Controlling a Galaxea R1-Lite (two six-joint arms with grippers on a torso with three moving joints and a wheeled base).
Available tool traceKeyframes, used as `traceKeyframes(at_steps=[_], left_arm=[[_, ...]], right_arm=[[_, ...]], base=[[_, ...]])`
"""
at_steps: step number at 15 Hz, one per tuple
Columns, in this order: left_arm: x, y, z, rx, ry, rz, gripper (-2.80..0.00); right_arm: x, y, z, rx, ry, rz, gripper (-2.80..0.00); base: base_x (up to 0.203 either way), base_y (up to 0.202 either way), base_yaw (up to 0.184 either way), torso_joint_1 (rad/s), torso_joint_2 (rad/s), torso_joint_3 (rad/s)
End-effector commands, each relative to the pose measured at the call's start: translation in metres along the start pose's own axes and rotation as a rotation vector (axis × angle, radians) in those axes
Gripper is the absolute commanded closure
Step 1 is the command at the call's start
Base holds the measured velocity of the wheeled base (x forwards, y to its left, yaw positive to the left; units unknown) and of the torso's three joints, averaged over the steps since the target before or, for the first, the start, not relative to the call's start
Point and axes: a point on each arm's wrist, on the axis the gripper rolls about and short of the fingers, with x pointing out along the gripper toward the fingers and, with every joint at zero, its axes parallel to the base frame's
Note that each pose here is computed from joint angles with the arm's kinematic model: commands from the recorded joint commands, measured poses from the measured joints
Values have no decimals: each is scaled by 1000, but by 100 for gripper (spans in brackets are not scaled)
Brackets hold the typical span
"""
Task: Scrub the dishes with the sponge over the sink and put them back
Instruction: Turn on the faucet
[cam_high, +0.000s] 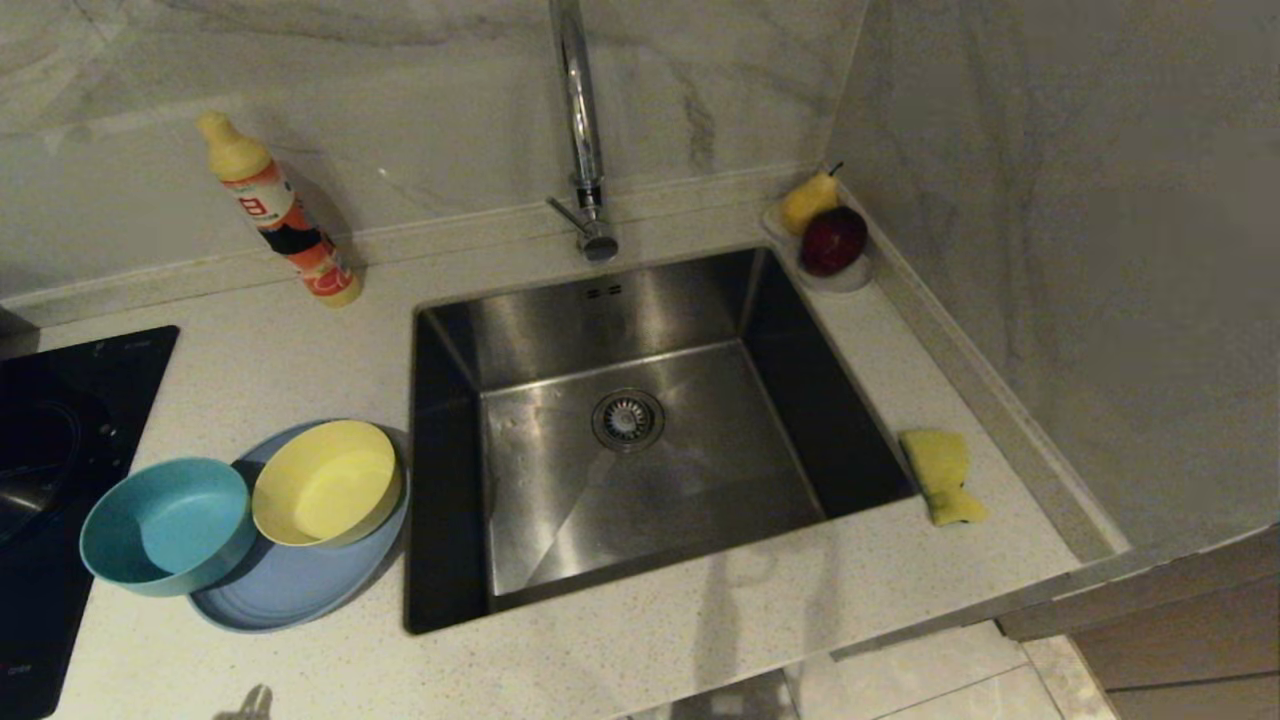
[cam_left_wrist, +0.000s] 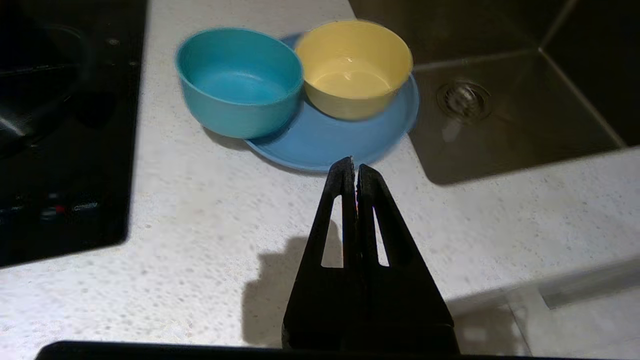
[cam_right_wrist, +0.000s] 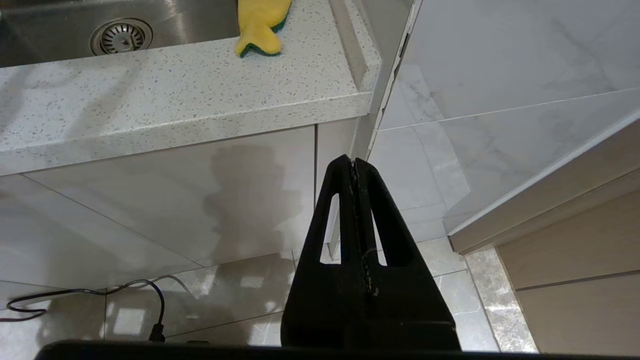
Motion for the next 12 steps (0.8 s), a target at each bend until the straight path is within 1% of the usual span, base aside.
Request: traceKeyframes(at_steps=[1, 3, 5, 7, 8, 10, 12], left_arm=[[-4, 0, 30, 2, -62, -20, 0], [-8, 1, 72, 5, -130, -38, 0], [3, 1, 113, 8, -121, -86, 0], [28, 1, 145, 8, -76, -128, 0], [46, 1, 158, 6, -37, -150, 0], [90, 0, 179, -3, 43, -189, 0], [142, 0, 195, -14, 99, -221, 0]], right_arm=[[0, 0, 0, 0, -1, 0, 0], [0, 0, 0, 0, -2, 0, 0], [0, 0, 0, 1, -2, 0, 0], [0, 0, 0, 0, -2, 0, 0], [0, 0, 0, 0, -2, 0, 0], [0, 0, 0, 1, -2, 0, 0], [0, 0, 0, 0, -1, 0, 0]], base=[[0, 0, 0, 0, 0, 0], [0, 0, 0, 0, 0, 0], [0, 0, 0, 0, 0, 0], [0, 0, 0, 0, 0, 0], [0, 0, 0, 0, 0, 0], [0, 0, 0, 0, 0, 0], [0, 0, 0, 0, 0, 0]])
